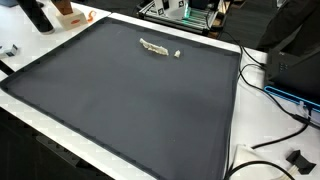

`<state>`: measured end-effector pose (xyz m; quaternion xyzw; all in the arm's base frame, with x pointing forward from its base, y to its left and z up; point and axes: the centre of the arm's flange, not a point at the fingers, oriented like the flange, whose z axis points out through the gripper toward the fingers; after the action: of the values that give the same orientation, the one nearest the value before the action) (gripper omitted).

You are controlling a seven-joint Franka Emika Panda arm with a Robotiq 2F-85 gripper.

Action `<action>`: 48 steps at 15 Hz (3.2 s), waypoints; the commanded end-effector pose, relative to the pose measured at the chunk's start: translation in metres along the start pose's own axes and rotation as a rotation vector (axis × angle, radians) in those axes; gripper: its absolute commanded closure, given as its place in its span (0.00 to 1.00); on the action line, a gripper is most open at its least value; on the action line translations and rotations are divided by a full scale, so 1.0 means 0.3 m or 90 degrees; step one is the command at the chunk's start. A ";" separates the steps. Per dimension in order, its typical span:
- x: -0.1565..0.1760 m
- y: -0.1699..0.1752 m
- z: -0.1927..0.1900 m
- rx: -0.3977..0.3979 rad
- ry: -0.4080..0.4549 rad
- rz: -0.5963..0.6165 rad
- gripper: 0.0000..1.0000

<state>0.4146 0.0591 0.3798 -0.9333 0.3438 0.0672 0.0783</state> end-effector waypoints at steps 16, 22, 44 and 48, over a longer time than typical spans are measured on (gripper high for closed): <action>-0.027 -0.027 -0.051 -0.092 0.007 -0.016 0.96; 0.054 -0.046 0.003 -0.212 0.114 0.043 0.99; 0.223 -0.085 0.336 -0.575 0.252 0.094 0.99; 0.216 -0.116 0.387 -0.599 0.255 0.051 0.99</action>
<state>0.4708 0.0617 0.2666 -0.8484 0.3484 0.0373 -0.3968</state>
